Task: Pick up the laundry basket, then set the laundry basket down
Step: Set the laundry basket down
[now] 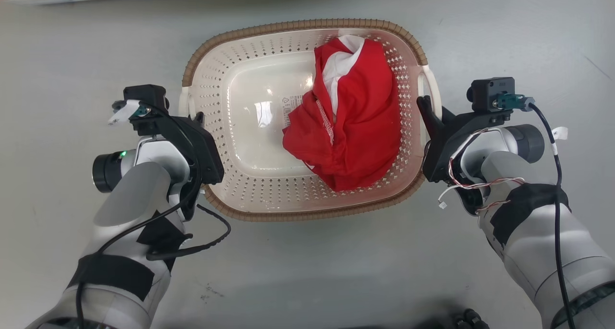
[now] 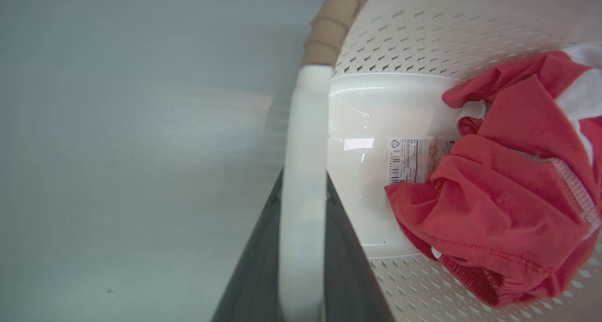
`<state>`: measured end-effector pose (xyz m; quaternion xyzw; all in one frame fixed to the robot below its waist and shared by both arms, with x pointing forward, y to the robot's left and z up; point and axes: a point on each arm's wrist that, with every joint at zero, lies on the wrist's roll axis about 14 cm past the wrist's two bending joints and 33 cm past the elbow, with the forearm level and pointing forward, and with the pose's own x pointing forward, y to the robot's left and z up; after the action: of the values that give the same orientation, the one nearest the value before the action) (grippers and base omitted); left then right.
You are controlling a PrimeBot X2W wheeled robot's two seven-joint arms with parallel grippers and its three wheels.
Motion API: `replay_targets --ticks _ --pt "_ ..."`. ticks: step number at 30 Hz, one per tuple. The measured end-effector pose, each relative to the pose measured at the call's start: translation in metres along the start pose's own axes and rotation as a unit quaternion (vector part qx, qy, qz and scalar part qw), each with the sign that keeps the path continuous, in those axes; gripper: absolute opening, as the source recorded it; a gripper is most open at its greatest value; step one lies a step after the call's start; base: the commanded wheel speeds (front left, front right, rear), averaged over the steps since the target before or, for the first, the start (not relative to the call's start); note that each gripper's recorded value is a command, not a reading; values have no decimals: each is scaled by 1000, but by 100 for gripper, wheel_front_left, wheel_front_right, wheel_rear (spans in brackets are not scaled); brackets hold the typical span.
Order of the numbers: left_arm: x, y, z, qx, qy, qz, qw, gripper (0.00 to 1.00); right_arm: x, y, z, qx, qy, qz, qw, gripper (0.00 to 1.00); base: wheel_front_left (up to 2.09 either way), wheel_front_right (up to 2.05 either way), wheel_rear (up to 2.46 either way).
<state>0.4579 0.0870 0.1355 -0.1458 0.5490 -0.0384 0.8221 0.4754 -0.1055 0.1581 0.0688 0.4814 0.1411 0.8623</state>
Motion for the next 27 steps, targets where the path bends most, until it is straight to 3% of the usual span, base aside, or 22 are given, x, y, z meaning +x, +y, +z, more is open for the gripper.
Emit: replay_targets --ticks 14,15,16,17,18,19,27 --pt "3 2 -1 3 -2 3 1000 0 1 -1 -4 -3 -4 -2 1000 0 0 0 0" --pt "3 1 -2 2 0 0 1000 0 1 -1 -3 -4 -4 -2 1000 33 0 0 0" --pt "3 1 -4 1 6 0 1000 20 1 -1 -3 -6 -6 -2 1000 62 0 0 0" --pt "2 1 -4 -2 9 -3 1000 20 1 0 -2 -10 -8 -1 1000 62 0 0 0" --pt "2 1 -5 -4 10 -3 1000 65 1 0 -1 -12 -10 -1 1000 100 0 0 0" --pt "2 1 -4 -4 10 -3 1000 100 0 -1 1 -12 -13 -1 1000 100 0 0 0" --pt "-9 1 6 1 -1 -10 1000 100 -7 0 17 -23 -39 -3 999 100 0 0 0"
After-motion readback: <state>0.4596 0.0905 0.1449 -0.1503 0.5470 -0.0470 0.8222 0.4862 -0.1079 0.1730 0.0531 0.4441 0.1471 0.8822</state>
